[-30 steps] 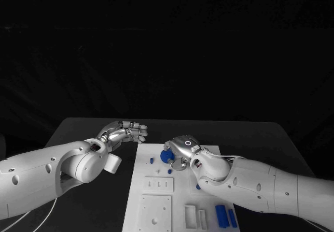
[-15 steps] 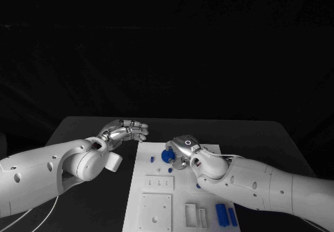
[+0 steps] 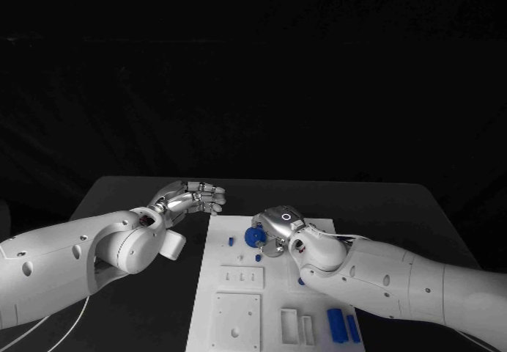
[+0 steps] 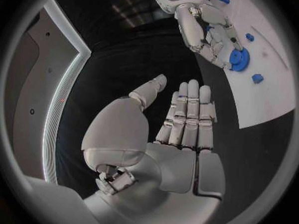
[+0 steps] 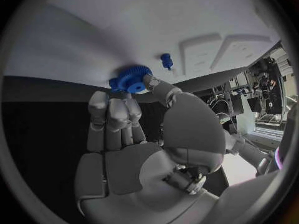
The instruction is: Assemble the parts on the task board
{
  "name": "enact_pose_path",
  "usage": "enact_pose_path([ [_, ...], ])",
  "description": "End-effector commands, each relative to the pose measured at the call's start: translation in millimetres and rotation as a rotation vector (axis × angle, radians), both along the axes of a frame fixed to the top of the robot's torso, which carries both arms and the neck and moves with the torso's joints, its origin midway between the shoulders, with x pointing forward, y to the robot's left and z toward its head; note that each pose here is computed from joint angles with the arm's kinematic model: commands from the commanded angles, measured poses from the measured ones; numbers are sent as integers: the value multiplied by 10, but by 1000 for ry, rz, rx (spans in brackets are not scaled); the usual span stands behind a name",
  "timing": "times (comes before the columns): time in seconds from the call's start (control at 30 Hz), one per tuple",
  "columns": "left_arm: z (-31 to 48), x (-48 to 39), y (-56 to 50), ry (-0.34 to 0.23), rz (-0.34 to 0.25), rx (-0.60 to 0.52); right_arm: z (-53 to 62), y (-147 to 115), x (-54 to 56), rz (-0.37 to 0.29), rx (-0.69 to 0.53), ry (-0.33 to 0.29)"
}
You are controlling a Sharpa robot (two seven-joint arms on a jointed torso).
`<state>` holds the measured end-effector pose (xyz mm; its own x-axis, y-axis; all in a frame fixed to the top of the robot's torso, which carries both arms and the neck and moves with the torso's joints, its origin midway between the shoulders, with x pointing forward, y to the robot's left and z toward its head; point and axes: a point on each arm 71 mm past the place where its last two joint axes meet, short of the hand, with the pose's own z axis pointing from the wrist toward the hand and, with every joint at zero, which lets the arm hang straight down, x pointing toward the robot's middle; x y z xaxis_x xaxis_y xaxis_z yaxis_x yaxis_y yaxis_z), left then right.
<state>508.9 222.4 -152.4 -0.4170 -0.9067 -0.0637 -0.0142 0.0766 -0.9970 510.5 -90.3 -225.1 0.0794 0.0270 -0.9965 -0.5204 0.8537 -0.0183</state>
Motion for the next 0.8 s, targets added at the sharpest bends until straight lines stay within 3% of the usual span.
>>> enact_pose_path([
  [0.03,12,-2,-20,-3,-13,-9,-39,-8,-3,-2,-2,53],
  [0.43,10,2,-22,0,-12,-10,-94,-98,20,-24,30,153],
  [0.8,9,1,-6,0,-9,-9,-62,-230,4,-30,75,138],
])
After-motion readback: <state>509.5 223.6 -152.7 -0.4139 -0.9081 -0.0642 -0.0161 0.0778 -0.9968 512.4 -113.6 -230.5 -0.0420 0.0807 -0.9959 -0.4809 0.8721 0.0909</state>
